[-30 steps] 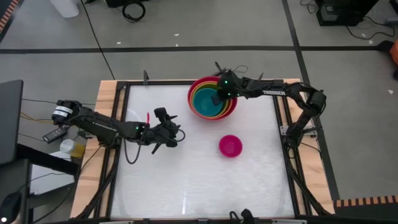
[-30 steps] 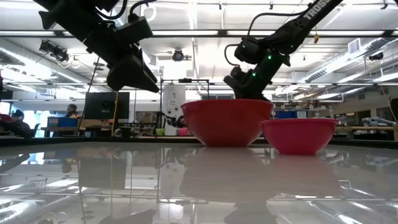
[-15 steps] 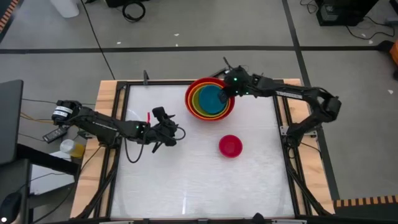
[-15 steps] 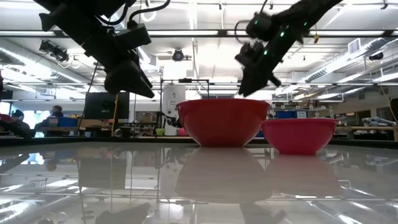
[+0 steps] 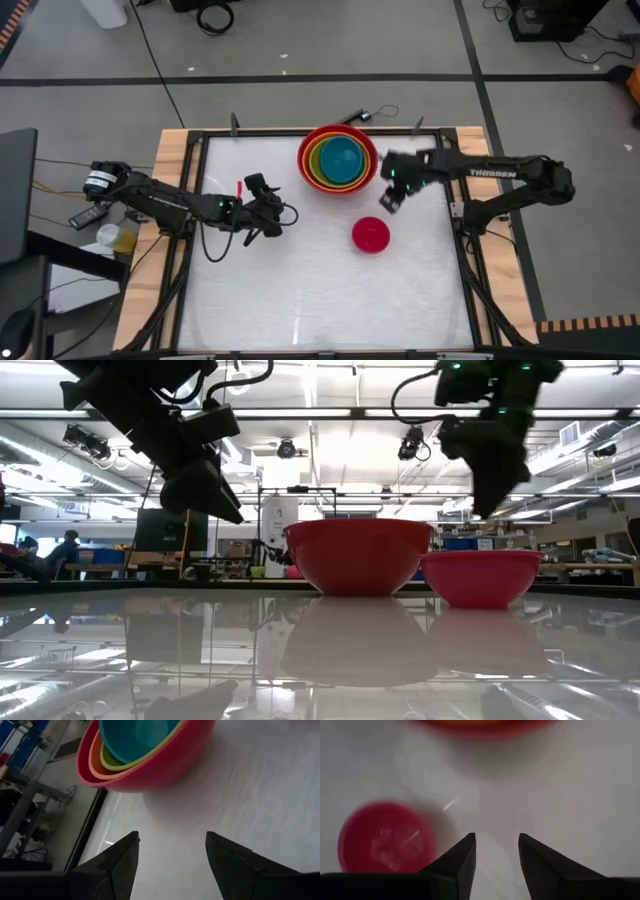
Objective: Nest bowls inside each other
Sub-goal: Stack the blue bowl on top of the green bowl, then stack the small red bowl on top of the blue bowl
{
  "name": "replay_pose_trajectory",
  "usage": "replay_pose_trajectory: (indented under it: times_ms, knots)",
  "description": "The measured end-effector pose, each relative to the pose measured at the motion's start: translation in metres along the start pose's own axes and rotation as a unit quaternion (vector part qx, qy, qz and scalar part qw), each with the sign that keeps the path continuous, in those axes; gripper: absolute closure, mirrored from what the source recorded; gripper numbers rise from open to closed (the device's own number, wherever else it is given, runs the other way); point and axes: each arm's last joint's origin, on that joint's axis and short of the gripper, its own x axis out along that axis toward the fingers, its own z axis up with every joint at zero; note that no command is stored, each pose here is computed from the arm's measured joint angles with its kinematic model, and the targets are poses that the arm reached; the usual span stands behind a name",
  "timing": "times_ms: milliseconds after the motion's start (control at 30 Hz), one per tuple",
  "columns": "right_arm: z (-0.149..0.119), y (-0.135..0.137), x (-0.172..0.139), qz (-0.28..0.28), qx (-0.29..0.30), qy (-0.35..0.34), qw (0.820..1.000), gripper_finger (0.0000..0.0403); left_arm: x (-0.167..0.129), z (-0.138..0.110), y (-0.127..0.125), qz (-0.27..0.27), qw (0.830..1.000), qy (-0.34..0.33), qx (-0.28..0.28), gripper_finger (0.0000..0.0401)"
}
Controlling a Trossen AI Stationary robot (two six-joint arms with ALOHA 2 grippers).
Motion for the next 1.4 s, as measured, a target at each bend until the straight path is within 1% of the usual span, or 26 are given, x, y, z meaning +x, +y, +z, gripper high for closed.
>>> replay_pose_trajectory:
  times_ms: [67,100,133,200,233,267,333,367,433,500,567,633,667,733,767,800,867,933,1000,1033,1100,1133,1233,1267,1333,1400]
  knots:
    - [-0.013,0.010,0.006,0.004,-0.020,0.003,1.000,0.0248,0.001,0.000,0.001,0.002,1.000,0.001,-0.009,0.0170]
    - [-0.015,0.015,0.006,0.004,-0.031,-0.011,0.999,0.0248,0.001,0.000,0.002,0.003,1.000,0.002,-0.013,0.0170]
    - [-0.014,0.019,0.006,-0.002,-0.040,-0.036,0.999,0.0248,0.002,0.000,0.002,0.004,1.000,0.002,-0.016,0.0170]
    - [-0.005,0.021,0.001,-0.036,-0.052,-0.107,0.992,0.0248,0.002,0.001,0.003,0.005,1.000,-0.001,-0.021,0.0170]
    - [0.004,0.021,-0.003,-0.061,-0.051,-0.154,0.985,0.0248,0.002,0.002,0.003,0.004,1.000,-0.005,-0.024,0.0170]
    - [0.014,0.021,-0.009,-0.084,-0.044,-0.207,0.974,0.0248,0.002,0.003,0.003,0.005,1.000,-0.010,-0.029,0.0170]
    - [0.034,0.016,-0.016,-0.133,-0.028,-0.294,0.946,0.0248,0.002,0.006,0.003,0.004,0.999,-0.022,-0.036,0.0170]
    - [0.043,0.011,-0.017,-0.150,-0.024,-0.320,0.935,0.0249,0.002,0.007,0.003,0.005,0.999,-0.025,-0.039,0.0170]
    - [0.060,-0.003,-0.011,-0.178,-0.009,-0.339,0.924,0.0252,0.002,0.007,0.003,0.005,0.999,-0.028,-0.039,0.0170]
    - [0.073,-0.018,0.000,-0.200,0.015,-0.335,0.921,0.0255,0.002,0.007,0.003,0.005,0.999,-0.028,-0.033,0.0170]
    - [0.083,-0.032,0.014,-0.216,0.033,-0.320,0.922,0.0258,0.002,0.007,0.003,0.005,0.999,-0.027,-0.032,0.0170]
    - [0.090,-0.042,0.033,-0.204,0.034,-0.296,0.933,0.0260,0.003,0.007,0.004,0.007,0.999,-0.026,-0.028,0.0170]
    - [0.094,-0.043,0.043,-0.173,0.022,-0.281,0.944,0.0260,0.004,0.007,0.005,0.008,0.999,-0.024,-0.025,0.0170]
    - [0.099,-0.041,0.060,-0.068,-0.003,-0.258,0.964,0.0261,0.004,0.006,0.006,0.010,1.000,-0.020,-0.019,0.0170]
    - [0.102,-0.039,0.065,-0.026,-0.010,-0.249,0.968,0.0261,0.005,0.006,0.006,0.011,1.000,-0.019,-0.018,0.0170]
    - [0.103,-0.037,0.069,0.003,-0.011,-0.235,0.972,0.0261,0.006,0.006,0.007,0.013,1.000,-0.017,-0.019,0.0170]
    - [0.103,-0.034,0.069,0.002,-0.006,-0.211,0.977,0.0261,0.007,0.005,0.009,0.016,1.000,-0.014,-0.021,0.0170]
    - [0.102,-0.031,0.058,-0.040,-0.013,-0.216,0.975,0.0262,0.008,0.004,0.009,0.017,1.000,-0.010,-0.020,0.0170]
    - [0.101,-0.029,0.034,-0.082,-0.013,-0.238,0.968,0.0262,0.008,0.003,0.009,0.016,1.000,-0.007,-0.017,0.0170]
    - [0.098,-0.029,0.023,-0.098,-0.014,-0.243,0.965,0.0262,0.008,0.003,0.009,0.016,1.000,-0.006,-0.018,0.0170]
    - [0.088,-0.027,0.003,-0.101,-0.018,-0.237,0.966,0.0262,0.008,0.003,0.009,0.016,1.000,-0.006,-0.023,0.0170]
    - [0.080,-0.025,-0.005,-0.087,-0.023,-0.228,0.969,0.0262,0.008,0.003,0.009,0.016,1.000,-0.006,-0.026,0.0170]
    - [0.053,-0.014,-0.025,0.001,-0.045,-0.177,0.983,0.0262,0.008,0.003,0.009,0.016,0.999,-0.006,-0.027,0.0170]
    - [0.042,-0.010,-0.027,0.021,-0.048,-0.153,0.987,0.0262,0.008,0.003,0.009,0.016,0.999,-0.007,-0.028,0.0170]
    - [0.019,-0.001,-0.025,0.037,-0.055,-0.109,0.992,0.0262,0.008,0.003,0.009,0.016,0.999,-0.006,-0.030,0.0170]
    - [-0.002,0.008,-0.021,0.048,-0.060,-0.091,0.993,0.0262,0.008,0.003,0.009,0.016,0.999,-0.007,-0.030,0.0170]
